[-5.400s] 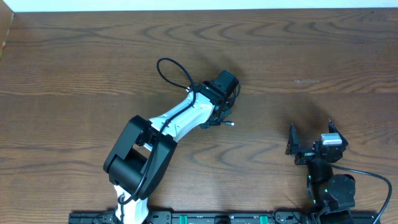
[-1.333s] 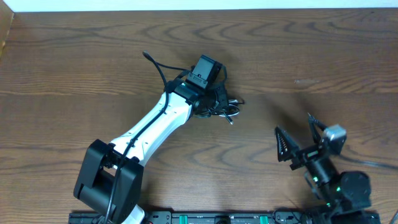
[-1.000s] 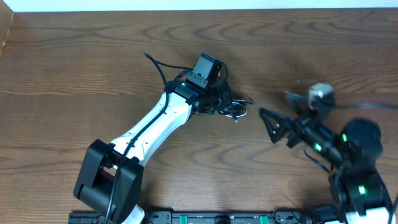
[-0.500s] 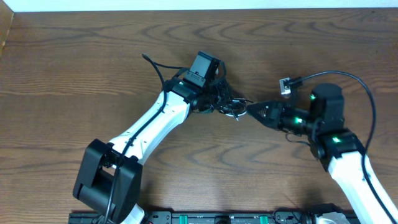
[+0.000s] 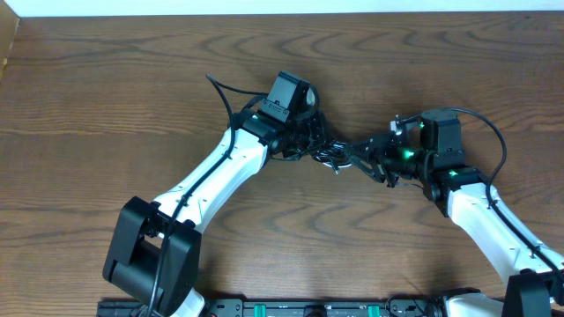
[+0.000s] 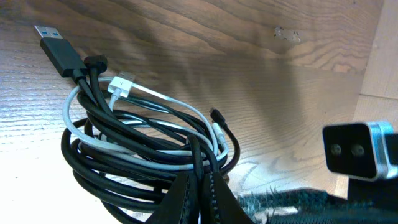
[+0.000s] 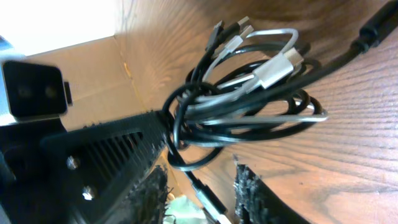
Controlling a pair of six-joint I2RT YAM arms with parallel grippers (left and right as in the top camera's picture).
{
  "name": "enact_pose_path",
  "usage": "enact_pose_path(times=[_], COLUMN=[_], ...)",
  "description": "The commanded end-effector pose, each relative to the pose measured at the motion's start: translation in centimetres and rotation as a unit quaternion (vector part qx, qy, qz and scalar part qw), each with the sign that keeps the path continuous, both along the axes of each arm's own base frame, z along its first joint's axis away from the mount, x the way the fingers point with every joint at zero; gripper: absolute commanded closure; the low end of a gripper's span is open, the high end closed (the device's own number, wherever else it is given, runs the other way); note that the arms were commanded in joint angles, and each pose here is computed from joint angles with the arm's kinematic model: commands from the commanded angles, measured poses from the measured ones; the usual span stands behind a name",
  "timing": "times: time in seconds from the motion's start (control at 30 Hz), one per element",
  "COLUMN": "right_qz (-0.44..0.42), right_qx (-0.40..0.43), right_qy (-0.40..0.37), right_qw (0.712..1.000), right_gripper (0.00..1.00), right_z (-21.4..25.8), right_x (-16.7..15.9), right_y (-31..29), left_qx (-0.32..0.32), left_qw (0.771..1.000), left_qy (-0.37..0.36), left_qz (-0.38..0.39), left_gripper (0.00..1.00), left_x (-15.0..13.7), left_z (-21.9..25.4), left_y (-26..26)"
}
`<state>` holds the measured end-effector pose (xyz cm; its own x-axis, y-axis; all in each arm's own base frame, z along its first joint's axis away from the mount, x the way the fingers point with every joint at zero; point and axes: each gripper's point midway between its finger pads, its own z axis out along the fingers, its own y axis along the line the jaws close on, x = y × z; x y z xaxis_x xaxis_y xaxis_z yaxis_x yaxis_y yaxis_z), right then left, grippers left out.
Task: Untangle cables
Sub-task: 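Close the right gripper on cable loops next to the left gripper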
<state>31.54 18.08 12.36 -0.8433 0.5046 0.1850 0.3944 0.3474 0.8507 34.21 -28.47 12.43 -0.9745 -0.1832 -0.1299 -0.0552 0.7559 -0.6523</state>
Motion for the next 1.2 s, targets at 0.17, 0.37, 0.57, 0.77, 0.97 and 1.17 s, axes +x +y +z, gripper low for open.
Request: enact_pose_path(times=[0.17,0.37,0.57,0.77,0.97,1.17], right_qz=[-0.038,-0.048,-0.057,-0.091,-0.096,-0.101], right_qx=[0.031,0.050,0.035,0.009,0.016,0.022], right_qy=[0.061,0.109,0.103,0.093,0.103,0.102], right_qw=[0.997,0.992,0.992,0.991,0.990,0.989], right_gripper=[0.64,0.65,0.68,0.69,0.62,0.68], right_z=[0.4,0.4,0.0,-0.7,-0.6,-0.4], right_x=[0.2,-0.5,-0.4,0.6,0.5,0.8], right_y=[0.6,1.8,2.0,1.1,1.1,1.1], left_qx=[-0.028,-0.052,-0.073,-0.102,-0.107,-0.111], left_qw=[0.999,0.998,0.997,0.993,0.992,0.991], left_qy=[0.006,0.021,0.037,0.057,0.064,0.080], left_qz=[-0.013,0.022,0.013,-0.015,-0.015,0.001], left_gripper=[0.93,0.92,0.93,0.93,0.92,0.93], left_x=[-0.5,0.2,-0.4,-1.5,-1.6,-1.7], left_z=[1.0,1.6,2.1,2.8,2.9,2.9], left_y=[-0.7,-1.1,-1.7,-2.5,-2.6,-2.6])
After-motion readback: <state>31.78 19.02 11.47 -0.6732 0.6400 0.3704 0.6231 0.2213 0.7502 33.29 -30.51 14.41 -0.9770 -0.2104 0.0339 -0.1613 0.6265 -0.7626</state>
